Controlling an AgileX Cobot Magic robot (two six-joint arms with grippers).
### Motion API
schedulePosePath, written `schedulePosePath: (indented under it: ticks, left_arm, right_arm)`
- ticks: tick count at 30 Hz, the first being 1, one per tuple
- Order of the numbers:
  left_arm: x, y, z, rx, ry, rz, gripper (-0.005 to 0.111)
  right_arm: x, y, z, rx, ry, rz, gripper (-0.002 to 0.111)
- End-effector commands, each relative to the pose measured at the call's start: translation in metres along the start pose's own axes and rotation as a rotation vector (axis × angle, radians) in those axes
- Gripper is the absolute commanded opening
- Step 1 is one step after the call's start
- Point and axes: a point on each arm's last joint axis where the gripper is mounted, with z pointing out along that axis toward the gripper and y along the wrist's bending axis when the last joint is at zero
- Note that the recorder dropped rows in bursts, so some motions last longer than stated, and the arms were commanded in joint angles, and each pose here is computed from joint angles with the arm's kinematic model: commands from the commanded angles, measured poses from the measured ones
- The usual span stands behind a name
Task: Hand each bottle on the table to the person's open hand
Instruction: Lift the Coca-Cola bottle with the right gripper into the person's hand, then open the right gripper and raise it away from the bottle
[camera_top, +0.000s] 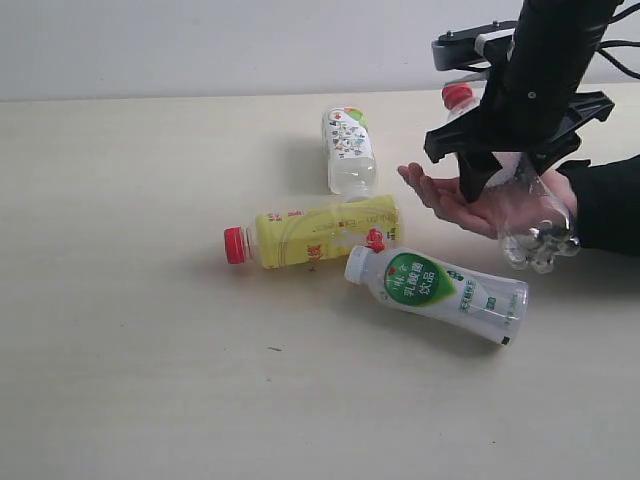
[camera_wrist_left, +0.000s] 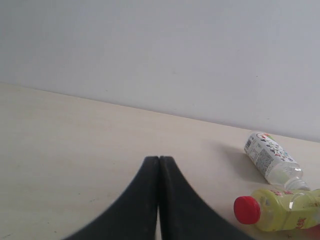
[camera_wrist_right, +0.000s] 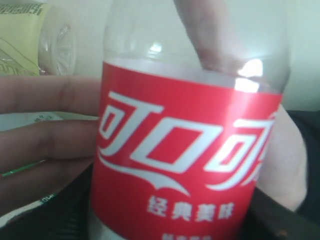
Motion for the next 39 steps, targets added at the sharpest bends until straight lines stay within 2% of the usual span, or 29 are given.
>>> schedulePosePath:
  ticks: [1, 3, 5, 8, 13, 17, 21, 28, 39]
  left_arm:
    - [-0.001, 0.0, -0.001, 0.001, -0.016, 0.005, 0.002]
    - [-0.001, 0.0, -0.001, 0.001, -0.016, 0.005, 0.002]
    - [-0.001, 0.0, -0.001, 0.001, -0.016, 0.005, 0.002]
    - [-0.001, 0.0, -0.001, 0.001, -0.016, 0.005, 0.002]
    - [-0.001, 0.0, -0.001, 0.001, -0.016, 0.005, 0.002]
    - [-0.001, 0.0, -0.001, 0.001, -0.016, 0.005, 0.002]
    - [-0.001, 0.0, -0.001, 0.001, -0.016, 0.005, 0.002]
    - [-0.001, 0.0, -0.001, 0.001, -0.016, 0.005, 0.002]
    - [-0.001, 0.0, -0.001, 0.001, -0.016, 0.005, 0.002]
  right_arm:
    - [-0.003, -0.002, -0.001, -0.004, -0.021, -0.001, 0.0]
    - [-0.003, -0.002, -0.001, -0.004, -0.021, -0.001, 0.003]
    - [-0.003, -0.002, -0.001, -0.004, -0.021, -0.001, 0.011]
    - [-0.003, -0.002, -0.001, -0.004, -0.021, -0.001, 0.029]
    - [-0.003, -0.002, -0.001, -0.004, -0.021, -0.001, 0.066]
    - [-0.003, -0.001, -0.001, -0.004, -0.021, -0.003, 0.081]
    - [-0.003, -0.001, -0.001, -0.004, -0.021, -0.003, 0.085]
    - [-0.003, -0.002, -0.004, 0.012, -0.031, 0.001, 0.086]
    - [0.014, -0.006, -0.065, 0.004, -0.187, -0.009, 0.086]
